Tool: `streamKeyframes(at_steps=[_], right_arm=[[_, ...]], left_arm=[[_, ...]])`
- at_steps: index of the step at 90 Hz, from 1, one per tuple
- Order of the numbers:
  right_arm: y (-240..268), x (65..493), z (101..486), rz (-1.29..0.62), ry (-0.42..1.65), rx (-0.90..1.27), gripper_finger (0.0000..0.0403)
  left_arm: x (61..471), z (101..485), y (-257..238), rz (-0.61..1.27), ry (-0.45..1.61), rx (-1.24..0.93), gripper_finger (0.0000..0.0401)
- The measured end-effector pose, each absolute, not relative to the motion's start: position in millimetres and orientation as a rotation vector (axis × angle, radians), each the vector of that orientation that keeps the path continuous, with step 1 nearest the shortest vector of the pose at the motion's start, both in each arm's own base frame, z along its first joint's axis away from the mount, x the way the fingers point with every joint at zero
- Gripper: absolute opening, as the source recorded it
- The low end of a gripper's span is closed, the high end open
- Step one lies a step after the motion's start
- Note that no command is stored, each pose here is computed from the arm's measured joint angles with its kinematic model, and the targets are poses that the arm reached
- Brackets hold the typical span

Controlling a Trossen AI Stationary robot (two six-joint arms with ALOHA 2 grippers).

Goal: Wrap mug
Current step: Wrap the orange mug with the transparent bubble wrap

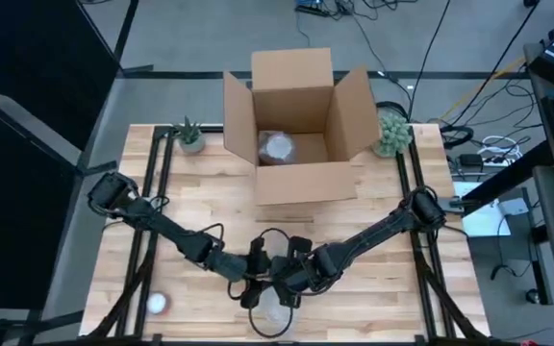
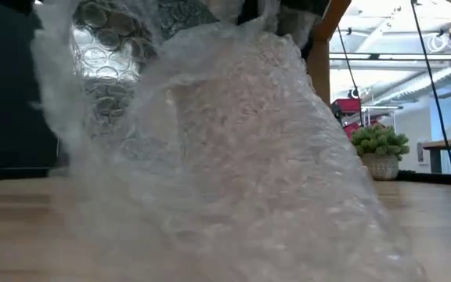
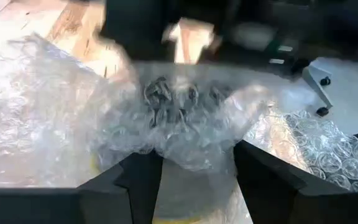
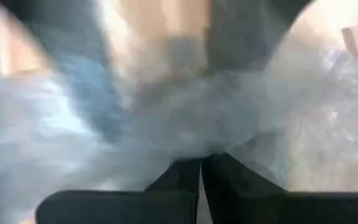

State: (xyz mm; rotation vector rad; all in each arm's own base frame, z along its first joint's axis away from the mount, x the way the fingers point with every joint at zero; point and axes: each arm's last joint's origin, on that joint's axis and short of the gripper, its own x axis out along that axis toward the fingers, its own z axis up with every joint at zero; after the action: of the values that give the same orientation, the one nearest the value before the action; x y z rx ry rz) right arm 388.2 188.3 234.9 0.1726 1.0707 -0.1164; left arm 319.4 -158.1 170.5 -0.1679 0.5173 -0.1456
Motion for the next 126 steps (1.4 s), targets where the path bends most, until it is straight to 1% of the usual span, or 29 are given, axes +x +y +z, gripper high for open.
streamKeyframes(at_steps=[15,23,31,40,51,57,77,92,111,119,126], right_arm=[[185,373,270,-0.069,1.086,0.2,0.0],[185,369,285,-0.044,1.034,0.22,0.0],[189,374,291,-0.022,0.956,0.223,0.0],[192,384,277,-0.029,0.943,0.218,0.0],[187,396,242,-0.095,1.052,0.181,0.0],[182,400,229,-0.135,1.096,0.186,0.0],[180,410,202,-0.161,1.151,0.162,0.0],[181,412,199,-0.16,1.14,0.163,0.0],[184,411,197,-0.157,1.135,0.155,0.0],[184,411,197,-0.152,1.136,0.152,0.0],[185,412,197,-0.142,1.134,0.142,0.0]], left_arm=[[320,170,-158,-0.144,0.514,-0.173,0.0183],[320,170,-158,-0.138,0.515,-0.188,0.0183],[320,170,-158,-0.131,0.512,-0.196,0.0183],[320,171,-158,-0.132,0.502,-0.201,0.0183],[321,171,-158,-0.133,0.497,-0.203,0.0183],[321,171,-158,-0.131,0.494,-0.203,0.0183],[320,171,-158,-0.126,0.49,-0.2,0.0183],[315,180,-158,-0.144,0.499,-0.202,0.0183],[296,206,-152,-0.147,0.546,-0.185,0.0183],[288,214,-147,-0.079,0.561,-0.171,0.0183],[281,216,-140,0.019,0.584,-0.108,0.0183]])
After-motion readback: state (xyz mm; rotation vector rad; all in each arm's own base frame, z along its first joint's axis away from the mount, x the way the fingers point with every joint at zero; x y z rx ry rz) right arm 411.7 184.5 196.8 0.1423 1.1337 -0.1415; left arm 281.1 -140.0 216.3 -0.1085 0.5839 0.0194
